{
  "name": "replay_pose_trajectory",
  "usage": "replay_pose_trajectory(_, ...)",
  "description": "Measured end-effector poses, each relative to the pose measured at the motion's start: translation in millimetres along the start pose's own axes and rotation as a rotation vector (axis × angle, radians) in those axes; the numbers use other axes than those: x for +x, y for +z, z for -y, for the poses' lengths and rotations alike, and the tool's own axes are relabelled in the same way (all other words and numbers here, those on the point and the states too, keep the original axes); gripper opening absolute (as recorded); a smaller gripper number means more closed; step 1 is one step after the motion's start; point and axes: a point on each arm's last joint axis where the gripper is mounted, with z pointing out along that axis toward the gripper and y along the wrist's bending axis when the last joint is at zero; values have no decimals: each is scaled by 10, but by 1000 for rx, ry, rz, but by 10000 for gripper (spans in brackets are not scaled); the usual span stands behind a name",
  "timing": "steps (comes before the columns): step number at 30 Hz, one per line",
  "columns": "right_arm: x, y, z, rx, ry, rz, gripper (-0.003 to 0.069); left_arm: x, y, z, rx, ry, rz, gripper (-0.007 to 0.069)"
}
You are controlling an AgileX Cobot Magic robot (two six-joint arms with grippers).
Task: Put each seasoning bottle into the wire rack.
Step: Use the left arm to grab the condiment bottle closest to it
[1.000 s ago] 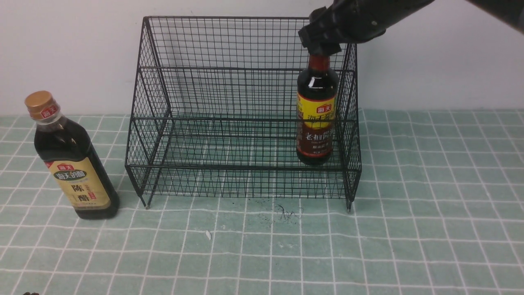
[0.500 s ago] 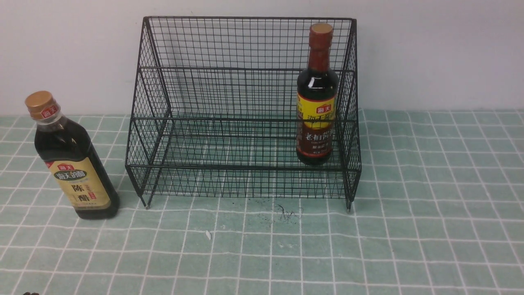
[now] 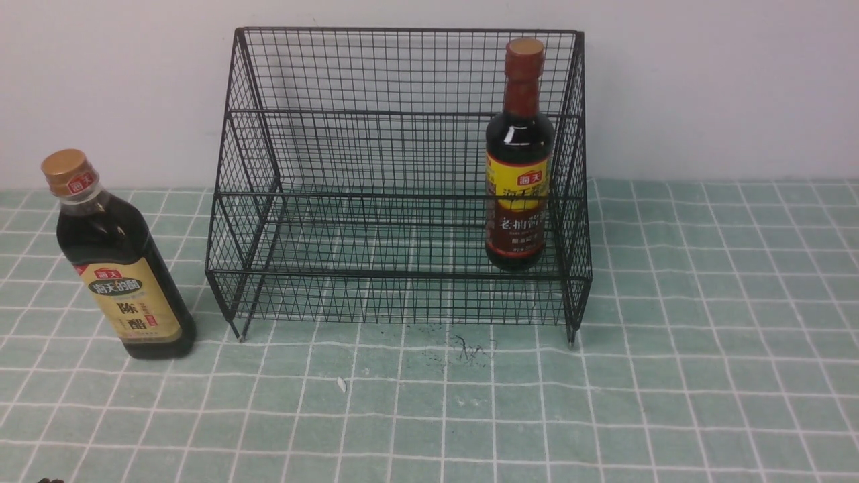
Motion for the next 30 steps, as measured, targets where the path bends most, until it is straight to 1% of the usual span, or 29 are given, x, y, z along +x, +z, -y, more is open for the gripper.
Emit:
replay_pose_trajectory(2, 275, -6, 47, -24, 8, 41, -13, 0, 0, 0, 0, 0, 0, -6)
replay_pose_trajectory(3, 293, -7, 48, -30, 10, 53, -13, 0, 0, 0, 0, 0, 0, -6)
replay_pose_trajectory(4, 452, -12, 77, -45, 13, 84, -13, 0, 0, 0, 0, 0, 0, -6)
replay_pose_trajectory(6, 647, -20, 115, -58, 14, 115, -13, 0, 0, 0, 0, 0, 0, -6)
replay_pose_trajectory(11, 929, -46, 171, -81, 18, 177, -15, 0, 0, 0, 0, 0, 0, -6)
replay_pose_trajectory(16, 971, -83, 180, -91, -6, 220, -15, 0, 0, 0, 0, 0, 0, -6)
replay_pose_trajectory(26, 967, -86, 174, -89, -86, 232, -15, 0, 0, 0, 0, 0, 0, -6)
replay_pose_trajectory(30, 964, -90, 149, -111, -139, 240, -15, 0, 0, 0, 0, 0, 0, -6)
